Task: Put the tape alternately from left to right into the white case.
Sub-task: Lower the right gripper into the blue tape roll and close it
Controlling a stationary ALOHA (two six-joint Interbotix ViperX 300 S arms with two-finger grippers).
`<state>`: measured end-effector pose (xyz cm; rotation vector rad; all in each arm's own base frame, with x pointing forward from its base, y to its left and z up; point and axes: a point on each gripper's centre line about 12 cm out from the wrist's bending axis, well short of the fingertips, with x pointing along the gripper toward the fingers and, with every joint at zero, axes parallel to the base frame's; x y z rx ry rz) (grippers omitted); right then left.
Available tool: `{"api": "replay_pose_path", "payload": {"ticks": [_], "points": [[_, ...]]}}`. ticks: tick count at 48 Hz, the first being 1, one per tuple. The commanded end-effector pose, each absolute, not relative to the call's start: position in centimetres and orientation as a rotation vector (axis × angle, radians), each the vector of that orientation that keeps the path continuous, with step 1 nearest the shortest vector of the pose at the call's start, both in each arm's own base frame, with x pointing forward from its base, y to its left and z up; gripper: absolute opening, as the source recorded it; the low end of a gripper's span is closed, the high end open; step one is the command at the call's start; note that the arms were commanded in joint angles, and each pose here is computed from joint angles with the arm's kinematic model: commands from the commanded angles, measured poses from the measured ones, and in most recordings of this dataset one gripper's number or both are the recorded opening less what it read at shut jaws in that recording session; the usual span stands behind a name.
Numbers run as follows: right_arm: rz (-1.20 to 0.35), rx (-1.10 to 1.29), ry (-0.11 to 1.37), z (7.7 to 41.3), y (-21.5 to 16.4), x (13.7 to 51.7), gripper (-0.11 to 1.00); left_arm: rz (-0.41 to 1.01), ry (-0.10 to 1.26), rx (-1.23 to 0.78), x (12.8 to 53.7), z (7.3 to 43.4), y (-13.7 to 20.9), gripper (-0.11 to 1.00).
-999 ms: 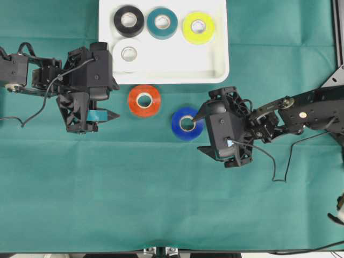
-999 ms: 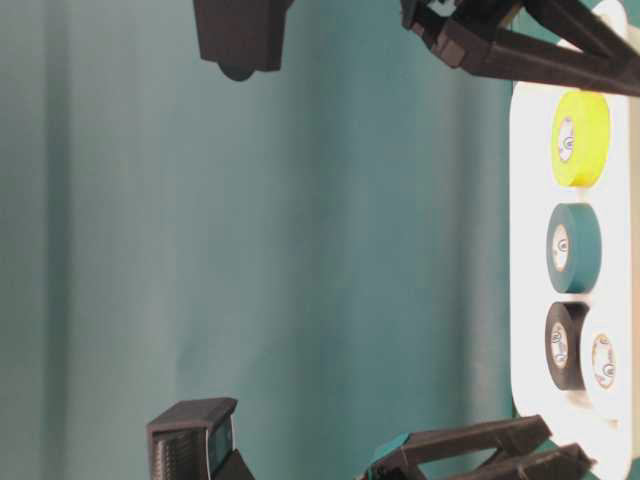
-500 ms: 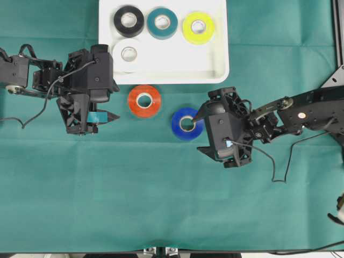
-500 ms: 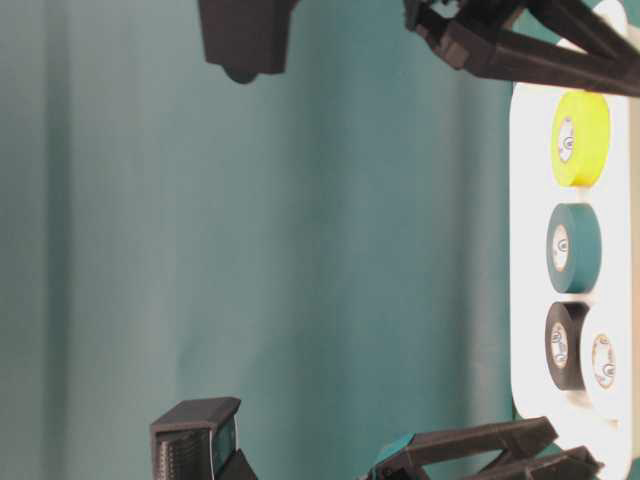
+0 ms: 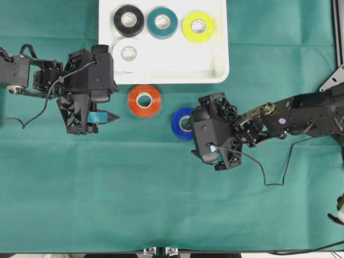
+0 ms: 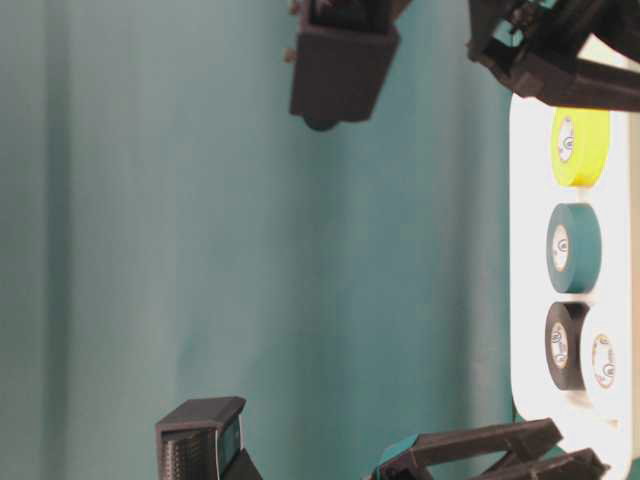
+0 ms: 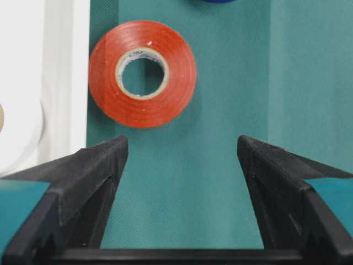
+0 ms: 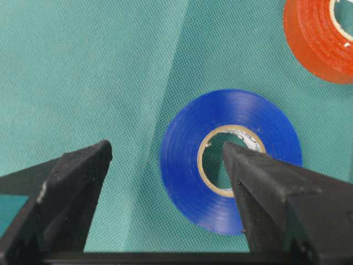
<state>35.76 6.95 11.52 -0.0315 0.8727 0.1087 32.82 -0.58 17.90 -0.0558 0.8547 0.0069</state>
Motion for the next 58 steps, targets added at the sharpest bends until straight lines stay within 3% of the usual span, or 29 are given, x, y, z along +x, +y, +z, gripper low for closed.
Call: {"api": "replay_pose_path", "payload": {"ticks": [1,32,36,42,45,58], "points": [[0.099,-0.026,0.858,11.9,6.7,36.5,0.88,0.004,0.830,-0.056,33.0,18.5,-0.7,0.90],[0.075,-0.033,0.892,10.8,6.3,37.4,0.85,0.003,0.832,-0.055,32.9,18.5,-0.7,0.90],[0.075,-0.030,0.883,11.1,6.4,37.6,0.76,0.004,0.832,-0.056,32.9,18.5,-0.7,0.90],[0.077,-0.031,0.872,11.4,6.4,37.8,0.40,0.004,0.832,-0.056,32.9,18.5,-0.7,0.90],[0.077,-0.029,0.868,11.6,6.4,37.8,0.28,0.004,0.832,-0.056,32.9,18.5,-0.7,0.90],[0.080,-0.026,0.844,12.5,6.5,37.8,0.27,0.004,0.833,-0.056,33.0,18.4,-0.7,0.90]]}}
